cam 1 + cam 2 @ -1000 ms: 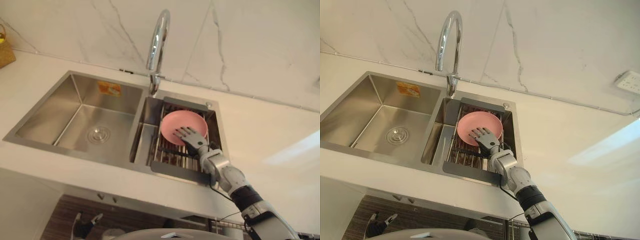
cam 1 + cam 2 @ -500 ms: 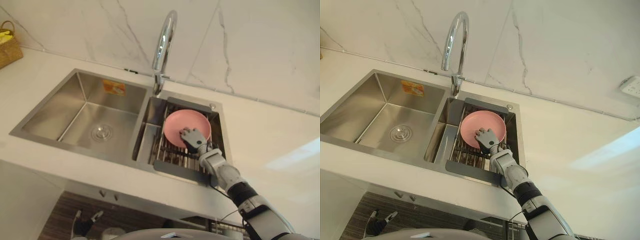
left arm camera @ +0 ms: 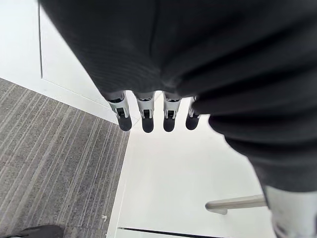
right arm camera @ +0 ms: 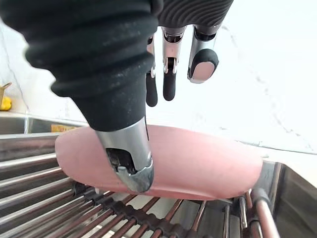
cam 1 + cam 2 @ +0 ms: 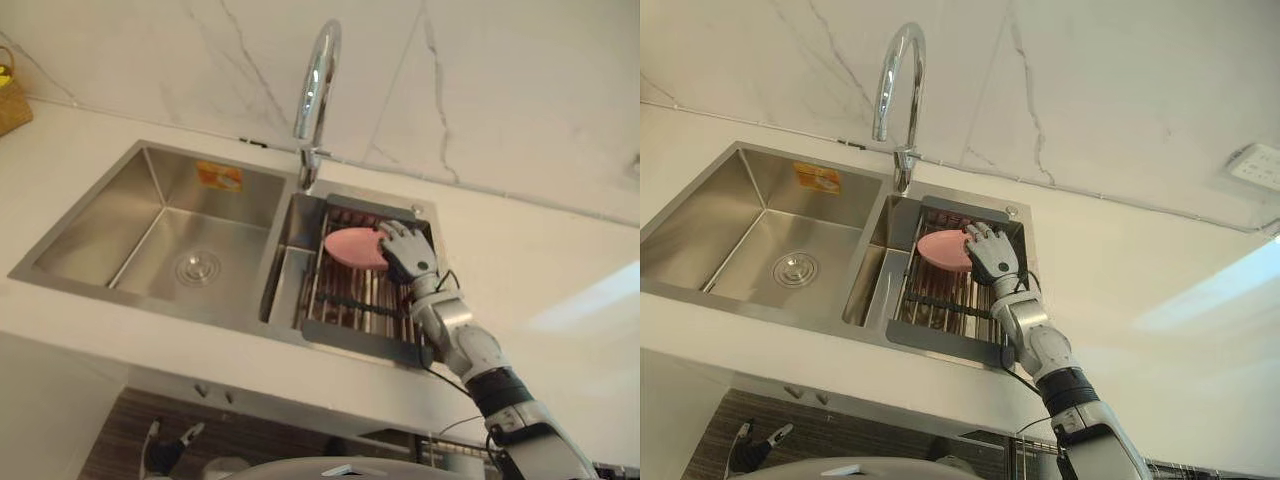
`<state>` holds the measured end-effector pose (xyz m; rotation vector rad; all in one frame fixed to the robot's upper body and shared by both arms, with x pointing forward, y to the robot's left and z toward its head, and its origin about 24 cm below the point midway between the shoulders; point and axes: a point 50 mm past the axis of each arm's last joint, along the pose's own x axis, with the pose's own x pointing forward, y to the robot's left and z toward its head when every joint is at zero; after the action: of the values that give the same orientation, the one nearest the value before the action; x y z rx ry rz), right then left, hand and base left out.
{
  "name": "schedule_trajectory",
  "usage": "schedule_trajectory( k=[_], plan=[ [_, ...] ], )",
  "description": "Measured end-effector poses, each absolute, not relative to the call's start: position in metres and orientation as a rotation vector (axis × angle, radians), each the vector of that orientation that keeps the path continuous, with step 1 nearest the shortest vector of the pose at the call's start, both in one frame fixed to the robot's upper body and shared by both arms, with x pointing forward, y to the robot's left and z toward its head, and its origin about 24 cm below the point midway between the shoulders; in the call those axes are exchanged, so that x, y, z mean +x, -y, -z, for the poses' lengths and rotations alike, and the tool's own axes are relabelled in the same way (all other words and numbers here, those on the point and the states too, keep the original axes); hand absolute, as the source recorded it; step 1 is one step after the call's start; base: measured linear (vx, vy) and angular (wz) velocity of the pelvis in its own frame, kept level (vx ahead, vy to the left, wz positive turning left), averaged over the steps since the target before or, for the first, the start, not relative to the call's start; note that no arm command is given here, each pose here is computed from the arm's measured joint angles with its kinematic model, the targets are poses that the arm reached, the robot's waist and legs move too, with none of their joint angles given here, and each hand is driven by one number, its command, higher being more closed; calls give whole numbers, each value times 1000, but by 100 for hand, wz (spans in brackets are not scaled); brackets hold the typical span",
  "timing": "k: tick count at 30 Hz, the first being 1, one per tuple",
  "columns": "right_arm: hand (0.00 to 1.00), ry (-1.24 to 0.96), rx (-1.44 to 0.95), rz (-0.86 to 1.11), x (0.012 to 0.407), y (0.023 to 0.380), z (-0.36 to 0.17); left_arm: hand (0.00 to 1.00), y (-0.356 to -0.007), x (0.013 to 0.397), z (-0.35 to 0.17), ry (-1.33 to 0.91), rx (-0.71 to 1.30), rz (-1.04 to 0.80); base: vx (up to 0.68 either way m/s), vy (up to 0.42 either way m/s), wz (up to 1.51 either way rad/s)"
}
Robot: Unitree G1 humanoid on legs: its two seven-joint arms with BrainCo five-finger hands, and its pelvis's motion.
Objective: Walk over to the sink, pick up the cup, carry it to the dishwasher, place the cup inside the dishwasher, then close the dishwasher door
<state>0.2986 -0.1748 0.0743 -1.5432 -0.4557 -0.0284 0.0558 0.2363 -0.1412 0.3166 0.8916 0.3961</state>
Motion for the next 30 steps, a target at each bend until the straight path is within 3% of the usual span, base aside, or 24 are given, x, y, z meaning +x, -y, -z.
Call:
schedule_trajectory(
  k=[12,13,21,30],
  plan=[
    [100,419,-1427,25,292,184,-80,0,-236,57,140,-879,316,-397,0,0,-2],
    [0,408,-1418,17,292,184,-79,0,-236,57,140,-880,316,-397,0,0,0],
    [0,347,-1226,-15,278,189,-90,0,-237,51,141,-892,320,-409,0,0,0],
    [0,361,-1224,-87,257,185,-90,0,-237,52,140,-882,322,-416,-4,2,-2]
  ],
)
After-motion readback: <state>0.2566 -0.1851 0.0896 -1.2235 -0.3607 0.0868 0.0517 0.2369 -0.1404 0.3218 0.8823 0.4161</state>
